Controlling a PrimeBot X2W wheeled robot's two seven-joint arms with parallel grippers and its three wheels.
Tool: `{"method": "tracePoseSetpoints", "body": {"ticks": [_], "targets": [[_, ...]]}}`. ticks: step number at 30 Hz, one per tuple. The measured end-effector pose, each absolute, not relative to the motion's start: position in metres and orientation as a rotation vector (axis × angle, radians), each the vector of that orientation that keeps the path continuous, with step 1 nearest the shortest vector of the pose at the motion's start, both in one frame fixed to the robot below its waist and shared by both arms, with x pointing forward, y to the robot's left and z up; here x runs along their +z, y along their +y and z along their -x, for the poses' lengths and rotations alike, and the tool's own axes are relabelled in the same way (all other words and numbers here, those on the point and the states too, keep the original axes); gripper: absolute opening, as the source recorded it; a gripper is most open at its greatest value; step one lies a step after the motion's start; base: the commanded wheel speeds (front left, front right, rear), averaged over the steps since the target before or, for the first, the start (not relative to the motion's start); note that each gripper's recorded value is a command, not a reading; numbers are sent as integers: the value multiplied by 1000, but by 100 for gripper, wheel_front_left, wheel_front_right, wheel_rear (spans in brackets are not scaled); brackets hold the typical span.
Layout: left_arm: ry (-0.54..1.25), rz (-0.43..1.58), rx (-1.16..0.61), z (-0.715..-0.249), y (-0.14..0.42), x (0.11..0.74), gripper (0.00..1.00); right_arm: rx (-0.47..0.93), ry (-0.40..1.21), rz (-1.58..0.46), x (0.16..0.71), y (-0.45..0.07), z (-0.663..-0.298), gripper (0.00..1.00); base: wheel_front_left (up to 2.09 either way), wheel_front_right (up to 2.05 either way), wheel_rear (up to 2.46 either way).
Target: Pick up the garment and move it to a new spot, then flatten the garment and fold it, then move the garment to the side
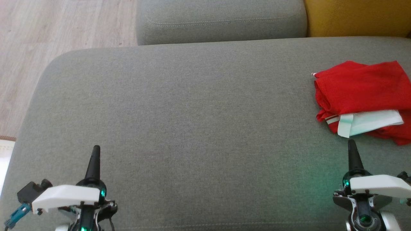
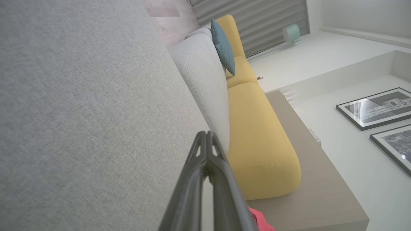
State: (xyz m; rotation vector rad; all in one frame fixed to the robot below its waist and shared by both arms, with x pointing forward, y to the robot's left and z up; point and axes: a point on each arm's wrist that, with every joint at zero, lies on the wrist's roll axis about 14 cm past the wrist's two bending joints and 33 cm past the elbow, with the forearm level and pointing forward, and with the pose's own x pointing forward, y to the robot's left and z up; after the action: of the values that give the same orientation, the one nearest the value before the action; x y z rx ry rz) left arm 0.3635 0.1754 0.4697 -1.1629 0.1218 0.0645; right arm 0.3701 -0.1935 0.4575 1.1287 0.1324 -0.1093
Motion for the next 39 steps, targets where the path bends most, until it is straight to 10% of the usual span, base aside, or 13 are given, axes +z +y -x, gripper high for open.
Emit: {"method": "tracePoseSetpoints", "body": {"ticks": [39], "targets": [[100,1581,54,-373,185,475,0,-106,58,-1572,474,-208,-372,0,0,0,0]]}}
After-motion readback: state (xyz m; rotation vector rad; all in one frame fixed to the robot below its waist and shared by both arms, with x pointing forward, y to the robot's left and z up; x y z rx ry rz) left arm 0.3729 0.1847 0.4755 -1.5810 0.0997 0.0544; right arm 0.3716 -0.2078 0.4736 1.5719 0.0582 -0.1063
